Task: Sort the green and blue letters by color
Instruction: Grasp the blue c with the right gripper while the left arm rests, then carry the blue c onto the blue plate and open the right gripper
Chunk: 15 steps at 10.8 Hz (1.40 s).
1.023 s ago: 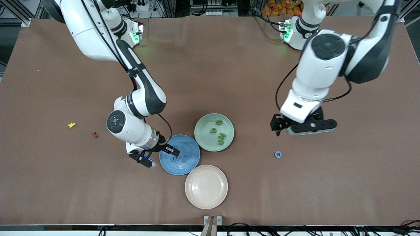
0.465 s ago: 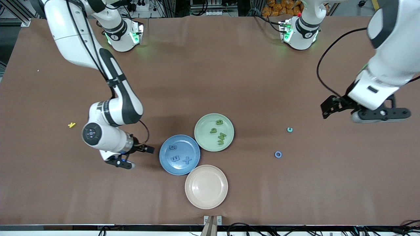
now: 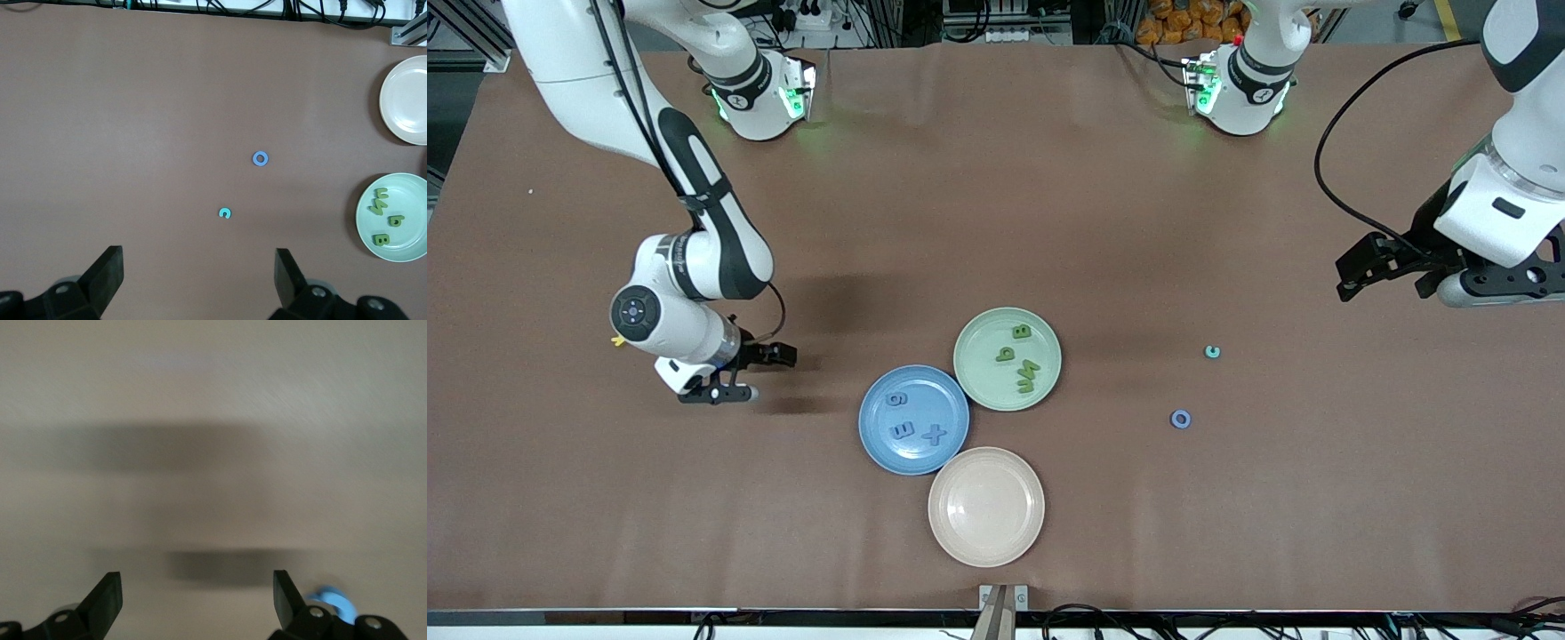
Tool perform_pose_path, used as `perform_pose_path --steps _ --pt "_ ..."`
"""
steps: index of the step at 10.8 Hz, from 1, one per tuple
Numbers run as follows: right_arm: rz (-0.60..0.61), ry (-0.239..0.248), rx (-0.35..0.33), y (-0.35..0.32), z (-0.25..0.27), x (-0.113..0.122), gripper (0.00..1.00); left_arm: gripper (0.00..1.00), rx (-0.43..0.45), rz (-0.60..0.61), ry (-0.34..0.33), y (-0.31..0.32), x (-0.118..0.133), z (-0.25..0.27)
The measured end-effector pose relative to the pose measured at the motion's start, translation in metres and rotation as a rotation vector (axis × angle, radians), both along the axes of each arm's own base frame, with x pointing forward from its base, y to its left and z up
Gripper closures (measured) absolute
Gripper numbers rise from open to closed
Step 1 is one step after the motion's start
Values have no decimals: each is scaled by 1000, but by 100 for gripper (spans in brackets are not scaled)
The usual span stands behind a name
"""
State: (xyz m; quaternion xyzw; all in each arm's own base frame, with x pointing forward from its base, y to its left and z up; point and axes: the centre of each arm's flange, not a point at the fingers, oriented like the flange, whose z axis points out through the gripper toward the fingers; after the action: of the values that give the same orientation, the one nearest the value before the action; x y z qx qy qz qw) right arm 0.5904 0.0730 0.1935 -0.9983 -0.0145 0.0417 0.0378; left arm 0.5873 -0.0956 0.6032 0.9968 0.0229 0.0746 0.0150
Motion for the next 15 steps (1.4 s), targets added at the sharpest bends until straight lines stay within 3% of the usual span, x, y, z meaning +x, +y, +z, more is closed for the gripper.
perform_pose_path --steps 3,10,14,15 --pt "116 -1 -8 -60 -28 -31 0 0 2 -2 8 -1 -2 0" --pt "235 -9 -5 -70 -28 -36 0 0 8 -3 46 -1 -7 -2" --pt "238 -9 -8 -74 -28 -36 0 0 8 -4 20 -1 -14 16" --pt "239 -11 -8 -75 -28 -36 6 0 8 -7 20 -3 -14 16"
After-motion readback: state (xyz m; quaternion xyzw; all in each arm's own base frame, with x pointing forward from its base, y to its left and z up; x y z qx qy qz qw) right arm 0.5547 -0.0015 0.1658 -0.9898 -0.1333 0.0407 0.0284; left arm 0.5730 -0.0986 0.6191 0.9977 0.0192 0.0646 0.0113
